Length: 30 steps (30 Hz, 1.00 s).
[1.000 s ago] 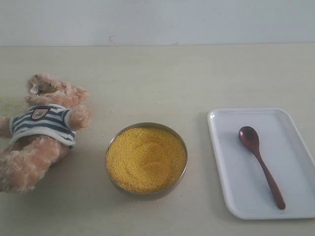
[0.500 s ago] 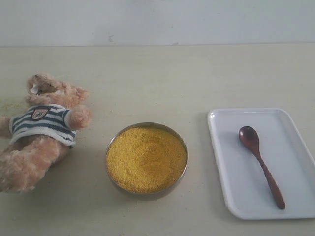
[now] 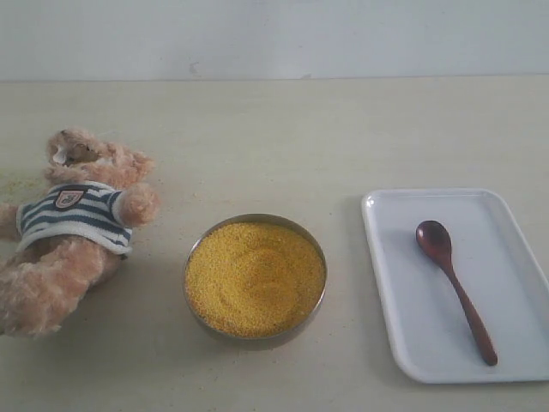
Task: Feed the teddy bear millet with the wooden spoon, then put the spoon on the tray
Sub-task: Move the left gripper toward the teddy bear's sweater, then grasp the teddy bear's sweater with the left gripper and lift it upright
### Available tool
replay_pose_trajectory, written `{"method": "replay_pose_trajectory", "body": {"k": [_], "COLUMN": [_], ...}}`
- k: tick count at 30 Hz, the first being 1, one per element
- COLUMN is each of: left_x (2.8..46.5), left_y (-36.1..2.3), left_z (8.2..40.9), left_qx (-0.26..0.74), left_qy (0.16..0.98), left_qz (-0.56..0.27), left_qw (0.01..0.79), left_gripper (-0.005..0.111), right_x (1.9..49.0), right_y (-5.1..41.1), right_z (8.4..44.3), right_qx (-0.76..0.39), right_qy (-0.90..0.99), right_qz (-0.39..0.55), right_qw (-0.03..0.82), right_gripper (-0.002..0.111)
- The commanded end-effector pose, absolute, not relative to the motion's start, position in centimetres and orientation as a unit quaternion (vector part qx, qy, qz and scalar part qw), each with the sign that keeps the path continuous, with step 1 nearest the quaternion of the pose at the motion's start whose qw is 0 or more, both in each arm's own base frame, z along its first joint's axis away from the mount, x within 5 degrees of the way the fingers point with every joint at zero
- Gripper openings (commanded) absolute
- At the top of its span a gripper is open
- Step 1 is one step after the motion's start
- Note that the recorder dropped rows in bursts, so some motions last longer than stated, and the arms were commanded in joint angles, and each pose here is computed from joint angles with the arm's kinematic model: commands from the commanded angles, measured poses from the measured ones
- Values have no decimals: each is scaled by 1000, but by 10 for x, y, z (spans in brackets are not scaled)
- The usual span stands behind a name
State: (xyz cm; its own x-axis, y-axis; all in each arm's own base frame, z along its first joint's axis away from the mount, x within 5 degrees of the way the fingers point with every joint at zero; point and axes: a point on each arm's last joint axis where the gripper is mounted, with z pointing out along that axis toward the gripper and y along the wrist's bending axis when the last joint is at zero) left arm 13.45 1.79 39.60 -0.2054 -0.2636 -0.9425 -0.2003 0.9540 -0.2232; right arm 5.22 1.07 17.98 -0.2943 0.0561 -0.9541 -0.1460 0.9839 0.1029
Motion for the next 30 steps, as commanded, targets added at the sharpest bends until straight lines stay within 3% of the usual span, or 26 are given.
{"method": "replay_pose_trajectory", "body": {"k": [1, 4, 7, 13, 14, 22, 30], "left_x": [172, 193, 207, 228, 232, 256, 274], "left_y": [16, 5, 2, -1, -2, -11, -13], "left_z": [353, 323, 299, 278, 275, 236, 205], "left_qx": [-82, -50, -38, -52, -44, -29, -43], "left_qy": [925, 956, 967, 969, 969, 979, 986], "left_qz": [-8, -73, -99, -132, -140, -150, -109], "left_qw": [372, 279, 234, 204, 201, 136, 115], "left_gripper": [4, 11, 30, 104, 109, 109, 109], "right_x": [52, 52, 52, 52, 52, 52, 52], "right_y": [10, 10, 10, 10, 10, 10, 10], "right_z": [180, 180, 180, 180, 180, 180, 180], "right_qx": [-30, -30, -30, -30, -30, -30, -30], "right_qy": [798, 798, 798, 798, 798, 798, 798], "right_qz": [81, 81, 81, 81, 81, 81, 81], "right_qw": [596, 596, 596, 596, 596, 596, 596], "right_gripper": [0, 0, 0, 0, 0, 0, 0]}}
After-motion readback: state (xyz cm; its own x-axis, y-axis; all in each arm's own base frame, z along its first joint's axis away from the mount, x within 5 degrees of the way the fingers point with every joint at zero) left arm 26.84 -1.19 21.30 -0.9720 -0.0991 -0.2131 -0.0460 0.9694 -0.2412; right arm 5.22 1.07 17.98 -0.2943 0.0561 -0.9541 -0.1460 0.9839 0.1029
